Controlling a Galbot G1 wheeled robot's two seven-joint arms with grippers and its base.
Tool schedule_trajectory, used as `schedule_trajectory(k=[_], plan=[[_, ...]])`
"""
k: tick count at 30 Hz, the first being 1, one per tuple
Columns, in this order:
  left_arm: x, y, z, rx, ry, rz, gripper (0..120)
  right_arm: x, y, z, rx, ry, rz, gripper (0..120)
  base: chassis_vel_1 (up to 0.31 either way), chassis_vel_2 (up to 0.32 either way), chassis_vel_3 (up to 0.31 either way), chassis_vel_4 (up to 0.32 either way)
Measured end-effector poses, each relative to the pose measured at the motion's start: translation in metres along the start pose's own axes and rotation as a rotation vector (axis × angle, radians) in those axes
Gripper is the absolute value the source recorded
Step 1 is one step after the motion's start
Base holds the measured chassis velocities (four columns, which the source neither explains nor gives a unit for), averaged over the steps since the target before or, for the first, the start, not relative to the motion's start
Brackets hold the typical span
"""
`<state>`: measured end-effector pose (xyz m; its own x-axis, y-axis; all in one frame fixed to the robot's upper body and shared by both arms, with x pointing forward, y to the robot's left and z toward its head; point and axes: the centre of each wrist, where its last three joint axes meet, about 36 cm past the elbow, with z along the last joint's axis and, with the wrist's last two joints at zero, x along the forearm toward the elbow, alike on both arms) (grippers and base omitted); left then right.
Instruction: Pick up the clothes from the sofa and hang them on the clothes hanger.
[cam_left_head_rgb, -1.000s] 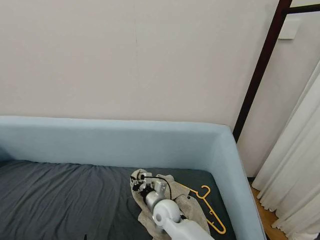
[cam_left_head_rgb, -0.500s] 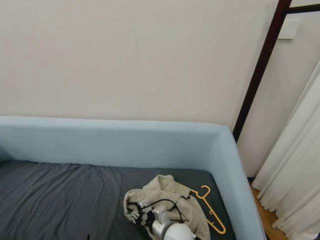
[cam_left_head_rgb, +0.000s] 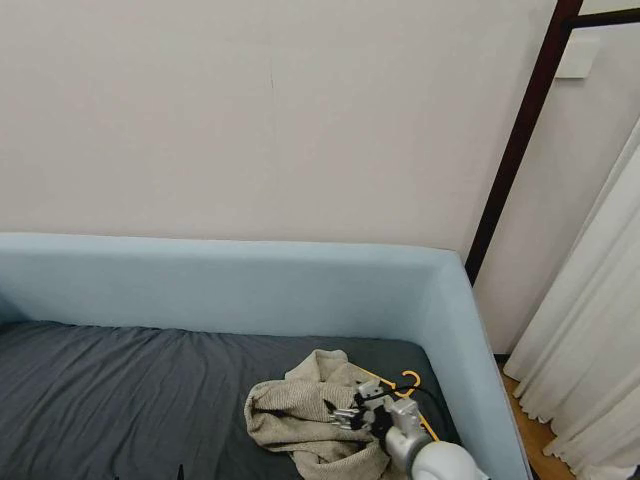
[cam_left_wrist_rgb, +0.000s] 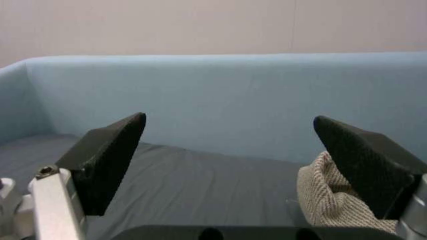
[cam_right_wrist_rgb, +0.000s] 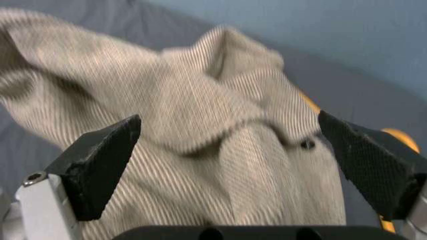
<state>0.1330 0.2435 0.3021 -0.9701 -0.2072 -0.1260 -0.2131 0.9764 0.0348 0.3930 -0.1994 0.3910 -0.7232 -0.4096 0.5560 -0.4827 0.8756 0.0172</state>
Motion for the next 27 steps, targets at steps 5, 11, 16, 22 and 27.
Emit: schedule_trajectory(k=[5,11,16,22,27], plan=[[0.0,-0.003,0.0,0.006,0.0,0.0,99,-0.018,-0.003,0.009,-0.085,0.114,-0.016,93,0.0,0.0,0.0,0.0],[0.0,-0.001,0.0,0.001,0.001,-0.002,99,-0.045,-0.002,0.018,-0.129,0.191,-0.004,70,0.0,0.0,0.0,0.0],[-0.001,-0.002,0.0,0.004,-0.002,-0.006,99,-0.051,-0.005,0.023,-0.122,0.192,0.019,53,0.0,0.0,0.0,0.0],[-0.005,-0.004,0.001,0.01,-0.011,-0.007,99,-0.049,-0.005,0.025,-0.117,0.186,0.044,32,0.0,0.0,0.0,0.0],[-0.005,-0.004,0.001,0.011,-0.012,-0.01,99,-0.049,-0.004,0.027,-0.118,0.174,0.048,14,0.0,0.0,0.0,0.0]])
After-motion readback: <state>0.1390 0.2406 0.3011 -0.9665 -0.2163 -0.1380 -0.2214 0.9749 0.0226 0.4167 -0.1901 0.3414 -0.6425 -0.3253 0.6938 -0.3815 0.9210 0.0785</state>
